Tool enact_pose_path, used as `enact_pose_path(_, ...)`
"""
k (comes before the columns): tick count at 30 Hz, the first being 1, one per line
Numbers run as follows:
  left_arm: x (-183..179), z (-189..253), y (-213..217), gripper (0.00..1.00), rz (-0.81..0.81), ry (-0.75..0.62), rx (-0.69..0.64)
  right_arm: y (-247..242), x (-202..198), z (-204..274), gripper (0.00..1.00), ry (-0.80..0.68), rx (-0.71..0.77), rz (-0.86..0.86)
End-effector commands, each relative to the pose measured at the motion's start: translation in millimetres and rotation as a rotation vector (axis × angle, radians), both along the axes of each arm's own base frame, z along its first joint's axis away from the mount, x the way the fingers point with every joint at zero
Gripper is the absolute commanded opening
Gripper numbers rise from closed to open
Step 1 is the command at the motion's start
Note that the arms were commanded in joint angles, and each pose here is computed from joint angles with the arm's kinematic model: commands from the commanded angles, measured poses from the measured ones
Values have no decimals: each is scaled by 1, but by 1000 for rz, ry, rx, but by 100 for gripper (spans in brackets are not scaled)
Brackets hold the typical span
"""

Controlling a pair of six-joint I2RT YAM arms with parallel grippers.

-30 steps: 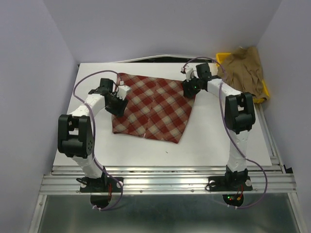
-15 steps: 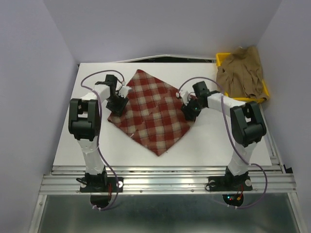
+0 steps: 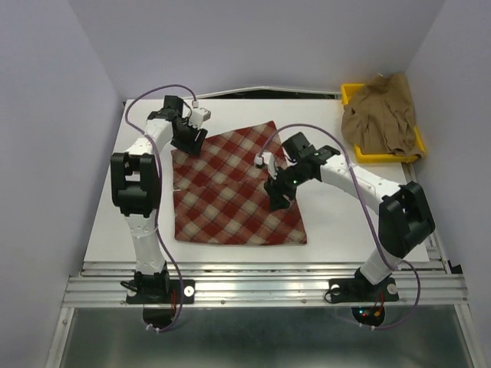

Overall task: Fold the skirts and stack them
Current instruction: Flatten the skirt out

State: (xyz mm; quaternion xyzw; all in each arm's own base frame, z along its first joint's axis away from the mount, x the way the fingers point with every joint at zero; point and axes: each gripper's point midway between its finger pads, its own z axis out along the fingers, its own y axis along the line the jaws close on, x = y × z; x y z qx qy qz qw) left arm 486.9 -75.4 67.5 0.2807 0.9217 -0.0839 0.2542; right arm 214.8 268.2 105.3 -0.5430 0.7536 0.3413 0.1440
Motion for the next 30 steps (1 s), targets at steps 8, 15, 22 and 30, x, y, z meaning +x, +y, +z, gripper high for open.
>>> enact_pose_path(8, -113, 7, -17, 61, -156, 77, -68, -5, 127, -46, 58, -199, -110, -247)
enact_pose_path(15, -159, -31, -19, 60, -229, 146, 2, -33, 97, -97, 57, -132, -235, -196)
enact_pose_path(22, -192, -57, -51, 57, -352, 189, 57, -67, 22, -99, 51, 22, -292, -72)
enact_pose_path(30, -232, -42, -86, 57, -538, 244, -39, -66, -2, -47, 51, 5, -197, 12)
